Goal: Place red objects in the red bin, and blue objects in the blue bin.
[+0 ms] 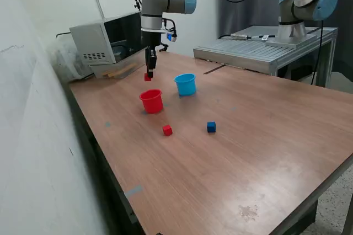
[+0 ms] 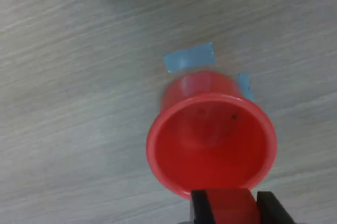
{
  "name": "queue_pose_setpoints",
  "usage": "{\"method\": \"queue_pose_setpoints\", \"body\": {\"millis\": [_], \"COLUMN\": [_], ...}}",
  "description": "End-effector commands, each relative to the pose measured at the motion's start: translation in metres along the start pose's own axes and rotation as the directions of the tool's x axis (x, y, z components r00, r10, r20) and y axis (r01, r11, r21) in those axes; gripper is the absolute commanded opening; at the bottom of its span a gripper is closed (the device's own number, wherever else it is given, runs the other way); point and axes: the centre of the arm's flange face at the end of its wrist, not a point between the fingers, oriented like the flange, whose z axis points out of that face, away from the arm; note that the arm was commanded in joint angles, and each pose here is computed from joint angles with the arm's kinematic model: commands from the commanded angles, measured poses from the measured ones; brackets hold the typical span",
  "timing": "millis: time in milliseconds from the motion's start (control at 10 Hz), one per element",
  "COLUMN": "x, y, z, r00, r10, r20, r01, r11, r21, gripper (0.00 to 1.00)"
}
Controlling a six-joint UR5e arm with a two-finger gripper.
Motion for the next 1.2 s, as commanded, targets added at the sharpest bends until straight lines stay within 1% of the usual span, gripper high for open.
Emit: {"method": "queue_pose_setpoints", "body": {"millis": [0,400,500,600,800,900,1000,1100], "x": [-0.007,-0.008,-0.009,-0.001,0.025,0.042,0.070,0.092], "y": [0.002,0.000,-0.011,-0.026,-0.059,-0.081,-0.104,-0.115], "z": [0.000,-0.005,-0.016,-0.038,-0.100,-0.132,-0.166,-0.179], "r00": [1.000,1.000,1.000,1.000,0.998,0.995,0.988,0.982], "r10": [0.009,0.009,0.005,-0.018,-0.070,-0.100,-0.149,-0.185], "r20": [0.002,0.005,0.013,0.010,-0.008,-0.021,-0.036,-0.048], "r01": [-0.009,-0.009,-0.005,0.018,0.070,0.100,0.150,0.186], "r11": [1.000,1.000,1.000,0.999,0.997,0.995,0.989,0.983], "r21": [-0.004,0.003,0.020,0.032,0.037,0.024,0.015,0.008], "gripper": [1.00,1.00,1.00,1.00,1.00,1.00,1.00,1.00]}}
